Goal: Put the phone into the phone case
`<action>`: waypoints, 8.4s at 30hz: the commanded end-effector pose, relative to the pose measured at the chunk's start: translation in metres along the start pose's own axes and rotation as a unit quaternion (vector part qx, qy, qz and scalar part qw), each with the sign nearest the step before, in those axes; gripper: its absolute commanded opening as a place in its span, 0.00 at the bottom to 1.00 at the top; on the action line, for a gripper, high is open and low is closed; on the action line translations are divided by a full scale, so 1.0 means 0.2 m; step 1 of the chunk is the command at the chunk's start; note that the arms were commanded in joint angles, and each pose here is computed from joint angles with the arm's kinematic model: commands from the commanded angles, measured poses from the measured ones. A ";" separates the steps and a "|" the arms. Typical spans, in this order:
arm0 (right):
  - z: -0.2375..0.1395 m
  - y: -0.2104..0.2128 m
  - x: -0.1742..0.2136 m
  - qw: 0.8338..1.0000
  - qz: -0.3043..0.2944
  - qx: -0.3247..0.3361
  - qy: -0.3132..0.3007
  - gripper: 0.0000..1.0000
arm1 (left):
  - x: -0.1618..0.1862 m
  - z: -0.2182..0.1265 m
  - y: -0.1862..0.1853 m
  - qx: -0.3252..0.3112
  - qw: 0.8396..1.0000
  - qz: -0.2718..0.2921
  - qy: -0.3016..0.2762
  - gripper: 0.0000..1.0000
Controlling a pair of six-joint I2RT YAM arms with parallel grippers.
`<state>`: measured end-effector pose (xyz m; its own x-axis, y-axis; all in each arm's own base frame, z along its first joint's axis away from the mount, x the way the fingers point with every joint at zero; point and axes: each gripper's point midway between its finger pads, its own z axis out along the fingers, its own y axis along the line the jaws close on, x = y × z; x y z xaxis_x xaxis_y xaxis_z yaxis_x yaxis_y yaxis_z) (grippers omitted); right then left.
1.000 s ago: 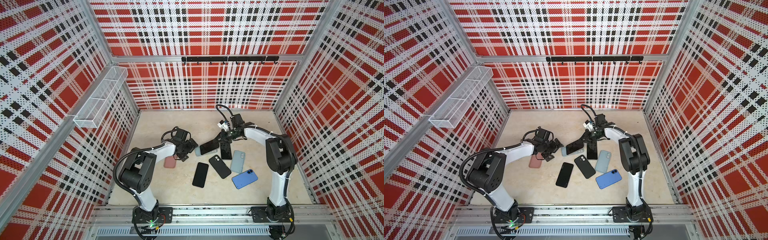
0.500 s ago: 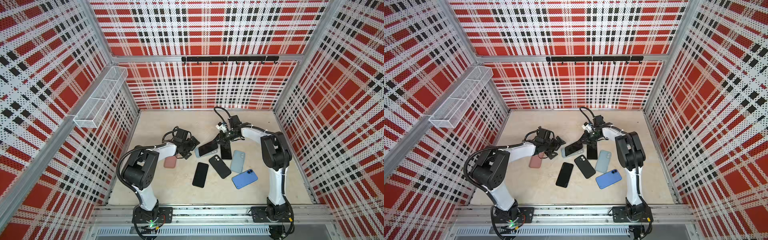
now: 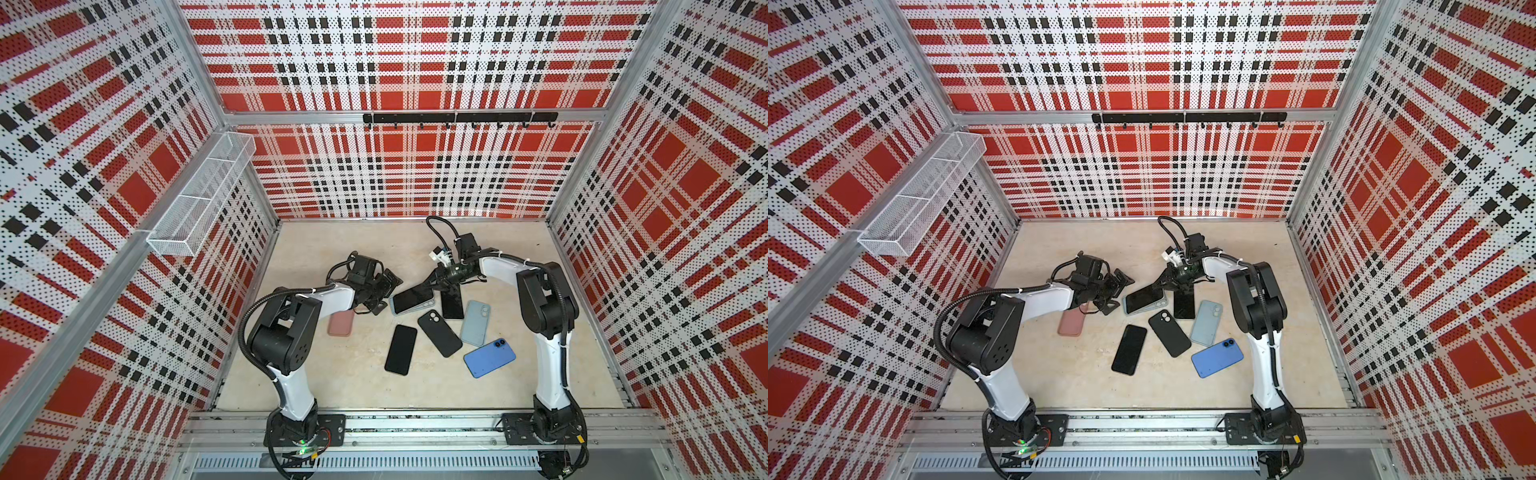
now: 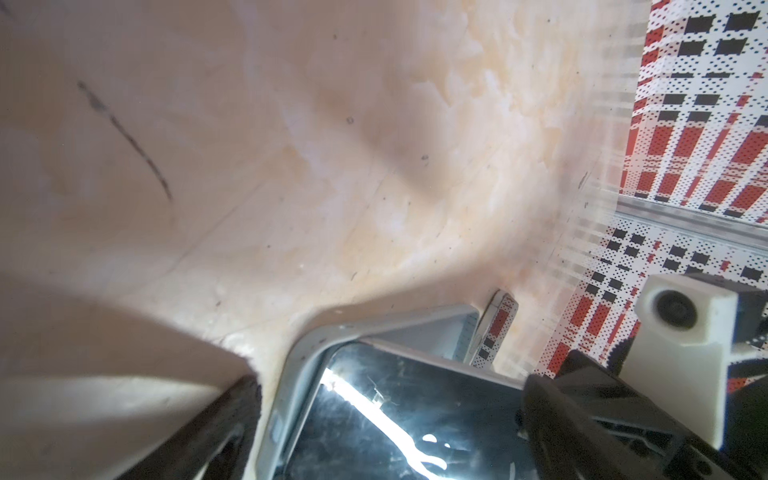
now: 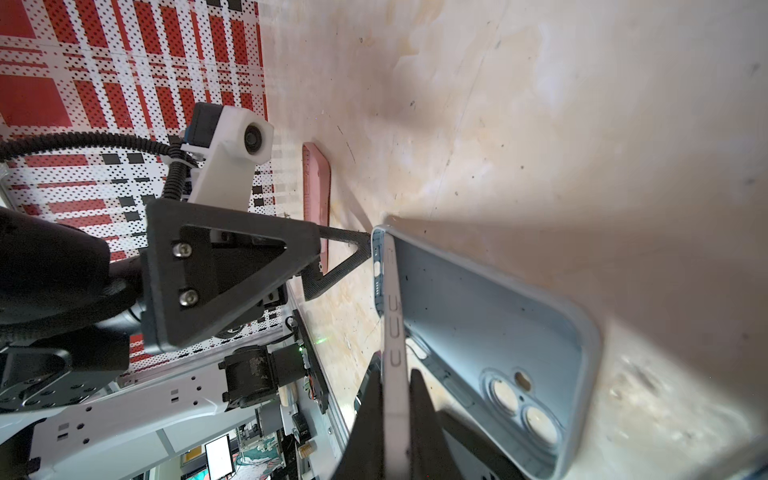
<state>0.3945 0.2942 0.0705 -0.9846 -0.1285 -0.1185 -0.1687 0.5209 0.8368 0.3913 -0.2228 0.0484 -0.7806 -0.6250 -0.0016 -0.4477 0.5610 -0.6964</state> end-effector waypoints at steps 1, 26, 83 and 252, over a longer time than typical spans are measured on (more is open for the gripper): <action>0.13 -0.13 0.08 0.999 0.015 0.026 0.017 0.00 | 0.05 0.07 0.19 -0.057 0.998 -0.031 0.017 1.00; 0.39 -0.19 0.13 0.997 -0.014 0.068 0.028 0.00 | -0.08 -0.08 0.26 -0.070 0.997 -0.028 -0.016 1.00; 0.11 -0.07 0.04 0.970 -0.117 0.201 -0.071 0.18 | 0.06 -0.31 0.19 -0.052 0.994 0.091 0.006 0.99; -0.67 0.94 0.02 0.913 -0.261 -0.249 -0.191 0.39 | 0.39 -0.85 -0.75 0.398 0.852 0.340 -0.009 0.09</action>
<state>0.3609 0.2760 0.2600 -0.8196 0.0618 -0.5695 -0.5662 0.0645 0.8218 0.3281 -0.2623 0.2611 -0.7526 -0.3052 -0.5835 0.5140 0.2817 -0.8102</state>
